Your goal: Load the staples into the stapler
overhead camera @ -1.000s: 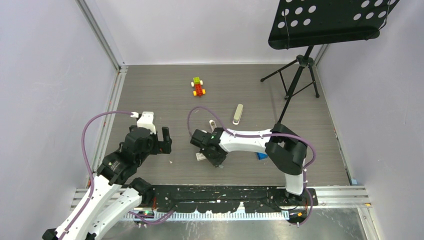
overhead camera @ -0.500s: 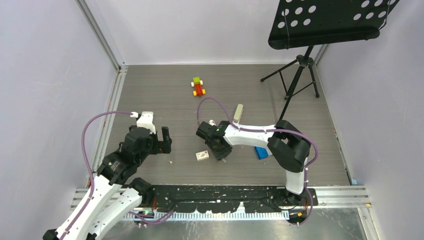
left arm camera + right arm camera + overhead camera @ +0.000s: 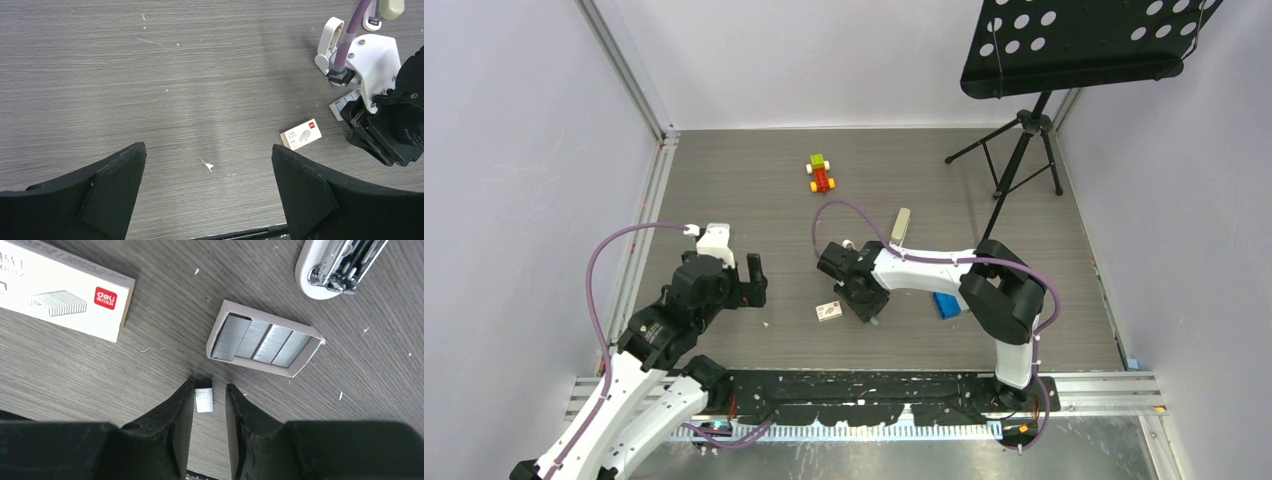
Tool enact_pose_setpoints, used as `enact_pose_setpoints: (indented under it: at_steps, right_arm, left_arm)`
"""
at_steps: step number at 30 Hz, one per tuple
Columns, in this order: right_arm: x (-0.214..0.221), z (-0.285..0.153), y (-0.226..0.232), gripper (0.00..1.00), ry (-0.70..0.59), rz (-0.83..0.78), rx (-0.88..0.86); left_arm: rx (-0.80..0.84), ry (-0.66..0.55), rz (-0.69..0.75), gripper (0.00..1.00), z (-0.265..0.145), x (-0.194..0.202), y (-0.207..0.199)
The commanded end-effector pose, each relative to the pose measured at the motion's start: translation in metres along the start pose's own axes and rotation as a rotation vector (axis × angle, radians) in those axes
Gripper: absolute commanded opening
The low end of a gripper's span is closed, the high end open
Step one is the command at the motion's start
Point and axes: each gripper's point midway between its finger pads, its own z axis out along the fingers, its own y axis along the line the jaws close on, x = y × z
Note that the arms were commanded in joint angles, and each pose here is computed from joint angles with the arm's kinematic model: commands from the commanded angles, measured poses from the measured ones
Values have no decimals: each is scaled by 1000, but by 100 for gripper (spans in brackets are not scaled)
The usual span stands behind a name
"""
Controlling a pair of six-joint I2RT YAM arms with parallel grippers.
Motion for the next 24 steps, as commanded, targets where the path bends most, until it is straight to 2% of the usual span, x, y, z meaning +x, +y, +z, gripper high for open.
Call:
enact_pose_setpoints:
  at_steps: [1,24]
  right_arm:
    - [5,-4,-1,34,20,-79,-21]
    - [14,13,-3,27,71,-136,-15]
  left_arm:
    - [27,-68,-11,100,-2,-13,-4]
    - [34,-89,-15,100,-4,-15,-3]
